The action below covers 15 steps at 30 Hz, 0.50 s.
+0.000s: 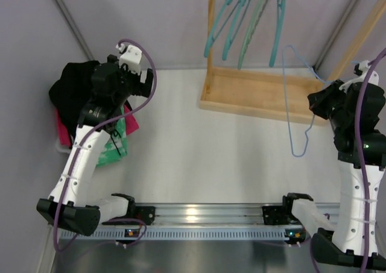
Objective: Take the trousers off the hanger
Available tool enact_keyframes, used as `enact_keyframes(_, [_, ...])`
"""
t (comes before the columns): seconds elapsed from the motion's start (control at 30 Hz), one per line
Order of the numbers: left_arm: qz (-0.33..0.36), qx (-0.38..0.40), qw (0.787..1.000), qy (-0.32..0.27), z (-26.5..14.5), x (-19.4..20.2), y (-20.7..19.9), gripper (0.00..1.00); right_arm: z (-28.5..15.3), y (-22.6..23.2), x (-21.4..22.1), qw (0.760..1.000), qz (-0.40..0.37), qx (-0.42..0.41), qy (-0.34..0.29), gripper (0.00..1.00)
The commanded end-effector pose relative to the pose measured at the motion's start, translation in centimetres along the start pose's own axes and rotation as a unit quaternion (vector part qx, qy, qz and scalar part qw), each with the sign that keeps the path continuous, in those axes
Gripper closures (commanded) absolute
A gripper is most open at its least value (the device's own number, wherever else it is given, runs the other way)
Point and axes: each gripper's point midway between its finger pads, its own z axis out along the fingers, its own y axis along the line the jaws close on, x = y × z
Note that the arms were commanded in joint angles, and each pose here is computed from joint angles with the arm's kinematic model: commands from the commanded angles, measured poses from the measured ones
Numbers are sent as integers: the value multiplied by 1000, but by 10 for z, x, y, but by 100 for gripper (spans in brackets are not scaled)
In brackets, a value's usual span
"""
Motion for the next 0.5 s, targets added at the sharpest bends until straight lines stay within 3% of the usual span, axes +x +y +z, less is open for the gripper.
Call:
enact_keyframes(0.0, [4,29,1000,-7,-5,-9,-15,2,4,-32,-12,994,-64,87,-6,100])
enact_keyframes(0.3, [-10,146,988,-56,-29,-34,-63,2,29,-37,-73,970,-198,117,-77,100])
enact_keyframes(0.47, [-13,245,964,-102,-57,-55,-97,2,49,-34,-103,957,-241,131,-95,100])
